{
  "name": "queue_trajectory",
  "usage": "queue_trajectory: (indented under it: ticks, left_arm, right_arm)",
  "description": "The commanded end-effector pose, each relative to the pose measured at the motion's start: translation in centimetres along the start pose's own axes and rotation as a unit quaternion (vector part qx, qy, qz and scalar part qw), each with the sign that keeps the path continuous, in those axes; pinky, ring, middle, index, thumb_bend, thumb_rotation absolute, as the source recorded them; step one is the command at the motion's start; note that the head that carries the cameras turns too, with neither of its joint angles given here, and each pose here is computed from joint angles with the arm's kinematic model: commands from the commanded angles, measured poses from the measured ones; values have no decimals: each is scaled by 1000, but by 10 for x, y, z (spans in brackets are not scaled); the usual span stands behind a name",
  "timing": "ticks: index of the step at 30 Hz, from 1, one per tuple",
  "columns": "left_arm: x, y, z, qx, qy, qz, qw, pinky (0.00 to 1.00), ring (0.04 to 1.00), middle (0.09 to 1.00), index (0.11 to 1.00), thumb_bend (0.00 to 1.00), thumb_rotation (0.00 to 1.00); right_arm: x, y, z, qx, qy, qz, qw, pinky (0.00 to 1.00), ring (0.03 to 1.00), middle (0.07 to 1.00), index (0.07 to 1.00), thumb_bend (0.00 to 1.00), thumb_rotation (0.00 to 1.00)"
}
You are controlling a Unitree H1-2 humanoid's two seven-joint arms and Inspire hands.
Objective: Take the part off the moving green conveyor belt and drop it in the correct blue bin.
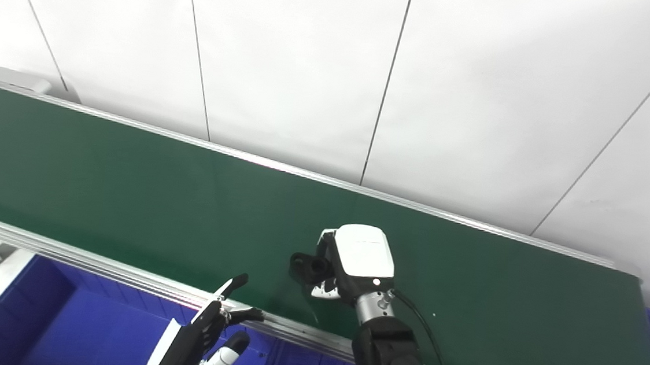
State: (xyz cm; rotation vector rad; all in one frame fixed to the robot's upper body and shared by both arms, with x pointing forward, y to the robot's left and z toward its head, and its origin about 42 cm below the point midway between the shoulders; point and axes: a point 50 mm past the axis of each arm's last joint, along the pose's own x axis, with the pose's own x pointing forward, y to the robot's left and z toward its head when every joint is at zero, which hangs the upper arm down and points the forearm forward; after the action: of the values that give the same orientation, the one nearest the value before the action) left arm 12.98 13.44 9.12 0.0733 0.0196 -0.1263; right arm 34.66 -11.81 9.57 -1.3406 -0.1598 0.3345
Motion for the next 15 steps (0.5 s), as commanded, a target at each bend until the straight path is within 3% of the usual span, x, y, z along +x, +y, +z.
queue_trajectory:
  ticks: [1,4,8,15]
  left_arm:
    - [2,-1,12,-9,-24,5,1000,864,757,666,933,380,775]
    - [1,1,12,-9,-26,5,1000,878,756,658,933,384,781]
    - [1,7,12,-4,-32,8,999,877,752,658,936,415,848]
    - [2,26,16,4,-35,12,999,905,775,677,949,511,933]
  right_arm:
    - [-7,10,-1,13,13,35,999,358,291,470,487,529,1]
    - [-10,2,3,28,5,23,999,414,328,471,487,529,0]
    - [-21,-30,8,49,-17,-11,999,461,340,471,488,526,1]
    - [-48,-74,12,-27,-67,-18,997,449,380,474,488,527,1]
